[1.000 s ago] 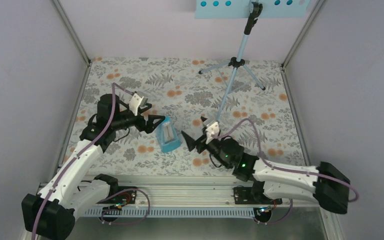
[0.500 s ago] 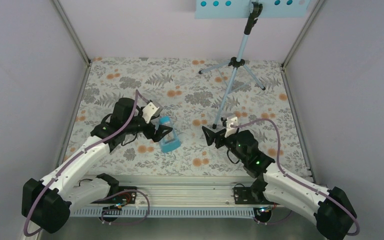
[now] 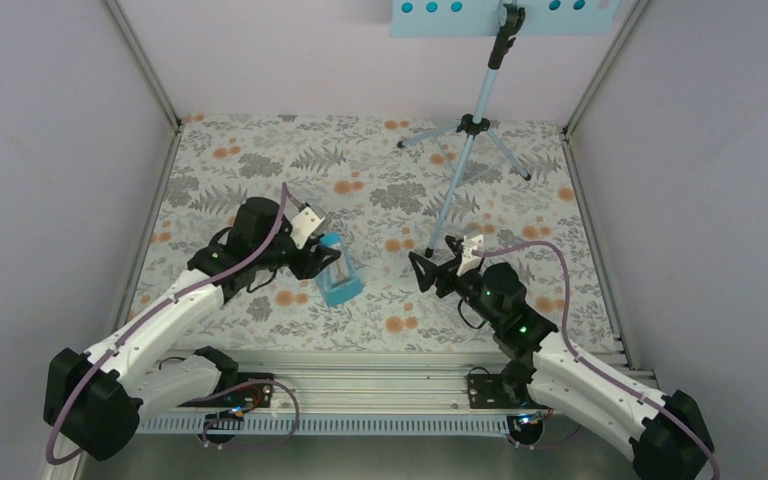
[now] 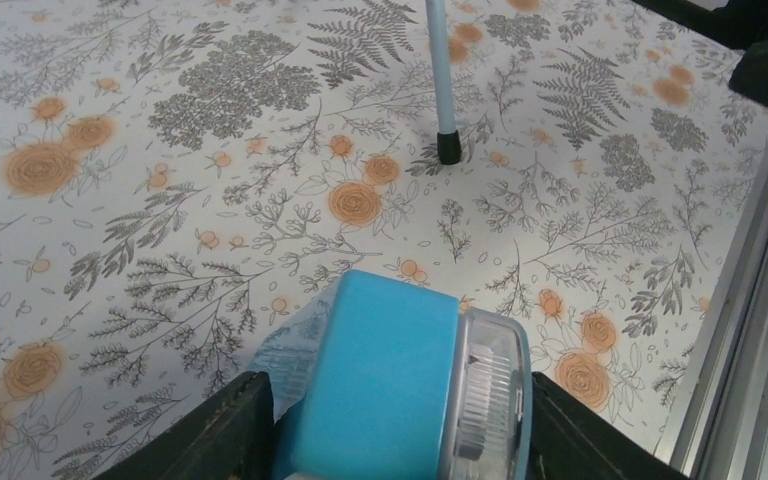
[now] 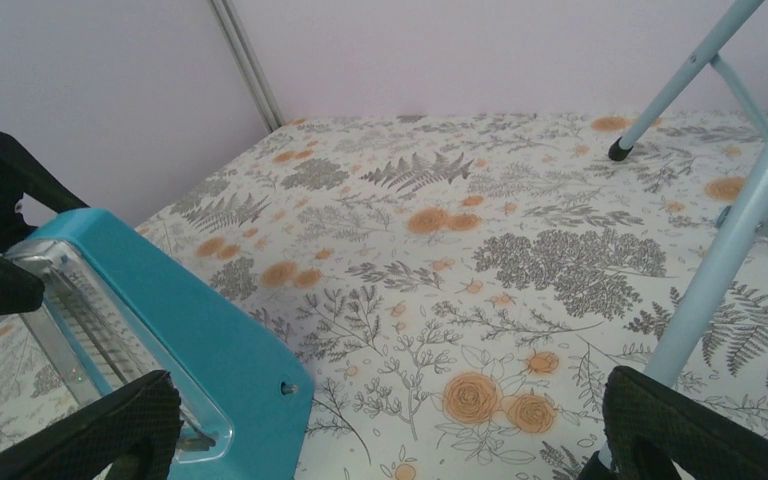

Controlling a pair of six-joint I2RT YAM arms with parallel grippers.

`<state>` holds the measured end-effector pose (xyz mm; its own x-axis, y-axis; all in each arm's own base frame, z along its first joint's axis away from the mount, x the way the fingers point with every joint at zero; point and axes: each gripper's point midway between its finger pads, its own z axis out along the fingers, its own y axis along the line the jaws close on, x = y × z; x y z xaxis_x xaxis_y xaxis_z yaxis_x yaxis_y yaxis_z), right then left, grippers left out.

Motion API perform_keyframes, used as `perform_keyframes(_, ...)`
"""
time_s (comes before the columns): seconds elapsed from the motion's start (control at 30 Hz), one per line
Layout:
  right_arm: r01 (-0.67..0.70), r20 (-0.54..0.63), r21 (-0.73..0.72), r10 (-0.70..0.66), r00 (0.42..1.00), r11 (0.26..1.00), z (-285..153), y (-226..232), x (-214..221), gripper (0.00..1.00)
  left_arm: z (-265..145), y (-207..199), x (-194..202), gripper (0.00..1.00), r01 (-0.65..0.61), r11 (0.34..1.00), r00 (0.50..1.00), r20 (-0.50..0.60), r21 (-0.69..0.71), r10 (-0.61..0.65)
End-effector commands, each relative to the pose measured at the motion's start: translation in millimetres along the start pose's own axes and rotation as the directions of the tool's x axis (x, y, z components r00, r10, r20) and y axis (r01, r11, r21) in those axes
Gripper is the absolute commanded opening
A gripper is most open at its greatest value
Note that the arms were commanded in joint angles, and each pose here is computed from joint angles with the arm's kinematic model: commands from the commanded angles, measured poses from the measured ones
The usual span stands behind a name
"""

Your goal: Pack up the instrument practice props

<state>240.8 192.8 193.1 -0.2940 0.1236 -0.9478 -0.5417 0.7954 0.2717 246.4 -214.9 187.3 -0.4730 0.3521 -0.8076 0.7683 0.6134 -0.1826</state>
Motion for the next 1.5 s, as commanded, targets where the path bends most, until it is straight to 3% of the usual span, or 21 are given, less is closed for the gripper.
perform_keyframes(0.0,-0.022,0.016,0.011,0.022,1.0,1.0,-4.5,-4.1,-2.7,1.0,-1.1,-1.4,-7.9,0.52,-0.013,1.0,1.0,0.011,-0.012,0.014)
perform_keyframes(0.27,-0.027,0.029,0.032,0.026,0.999,0.999,-9.1,-9.4,-4.9,1.0,0.2,-2.8,-6.7,0.4,-0.026,0.999,1.0,0.004,-0.034,0.027)
perform_keyframes(0.47,-0.039,0.036,0.053,0.037,0.999,0.998,-11.4,-13.8,-5.0,1.0,-0.3,3.8,-3.5,0.32,0.02,0.988,1.0,-0.019,-0.154,-0.024)
perform_keyframes(0.67,-0.06,0.044,0.074,0.056,0.997,0.995,-14.0,-18.1,-5.3,1.0,-5.3,12.4,-14.6,0.31,0.251,0.897,0.968,0.082,-0.364,-0.238)
perform_keyframes(0.8,-0.071,0.046,0.086,0.068,0.997,0.994,-16.8,-20.7,-4.5,1.0,4.5,-4.7,-20.9,0.32,0.305,0.825,0.952,0.118,-0.475,-0.283)
perform_keyframes(1.0,-0.077,0.046,0.108,0.073,0.996,0.991,-23.6,-25.4,-3.3,1.0,35.4,-46.0,-25.9,0.59,0.223,0.828,0.972,0.052,-0.515,-0.23)
perform_keyframes(1.2,-0.075,0.066,0.114,0.068,0.995,0.991,-32.6,-26.3,-9.6,1.0,33.0,-64.5,-44.9,0.86,0.198,0.877,0.979,0.041,-0.438,-0.2)
perform_keyframes(1.47,-0.087,0.077,0.118,0.079,0.994,0.989,-36.7,-27.5,-10.5,1.0,19.6,-81.6,-66.2,0.91,0.142,0.932,0.989,0.004,-0.333,-0.149)
